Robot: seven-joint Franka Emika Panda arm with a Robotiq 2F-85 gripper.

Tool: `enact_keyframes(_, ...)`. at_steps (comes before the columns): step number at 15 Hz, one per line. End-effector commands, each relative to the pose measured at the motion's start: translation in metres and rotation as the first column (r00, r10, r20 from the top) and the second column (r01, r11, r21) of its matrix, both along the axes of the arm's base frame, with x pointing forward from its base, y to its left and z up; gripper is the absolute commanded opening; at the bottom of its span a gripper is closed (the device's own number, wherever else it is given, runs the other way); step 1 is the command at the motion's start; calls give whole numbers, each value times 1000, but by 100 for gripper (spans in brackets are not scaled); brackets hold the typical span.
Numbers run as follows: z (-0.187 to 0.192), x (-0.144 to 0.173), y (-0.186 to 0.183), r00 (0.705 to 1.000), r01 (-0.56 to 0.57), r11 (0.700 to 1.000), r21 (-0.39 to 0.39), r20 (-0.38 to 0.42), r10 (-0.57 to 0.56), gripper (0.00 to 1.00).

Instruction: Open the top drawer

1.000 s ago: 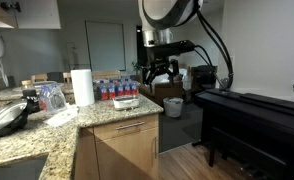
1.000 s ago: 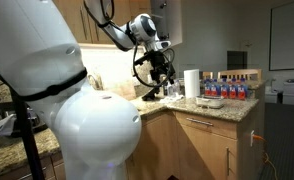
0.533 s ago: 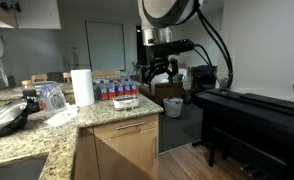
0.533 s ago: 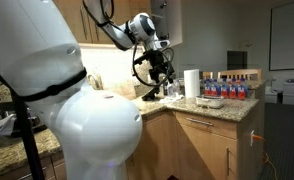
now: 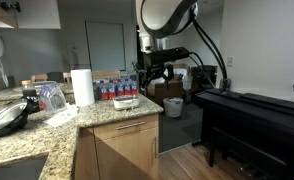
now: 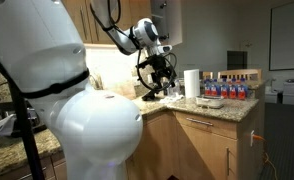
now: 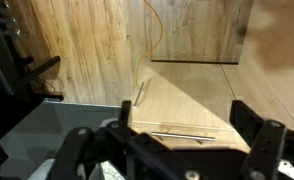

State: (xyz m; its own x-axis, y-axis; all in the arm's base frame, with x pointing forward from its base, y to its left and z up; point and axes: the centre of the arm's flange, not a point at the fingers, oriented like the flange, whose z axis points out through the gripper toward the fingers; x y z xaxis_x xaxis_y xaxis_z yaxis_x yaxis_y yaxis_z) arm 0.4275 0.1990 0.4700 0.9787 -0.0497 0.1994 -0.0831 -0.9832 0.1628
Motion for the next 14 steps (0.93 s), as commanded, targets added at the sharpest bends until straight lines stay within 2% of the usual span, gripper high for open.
enact_keyframes(1, -27, 28, -3, 999, -36, 999, 3, -18, 36, 100)
enact_keyframes(5, -53, 54, 0, 993, -92, 996, 14, -67, 93, 100)
enact_keyframes(9, -75, 79, 9, 973, -183, 983, 20, -142, 184, 100)
enact_keyframes(14, -116, 111, 18, 940, -268, 962, -49, -234, 250, 100)
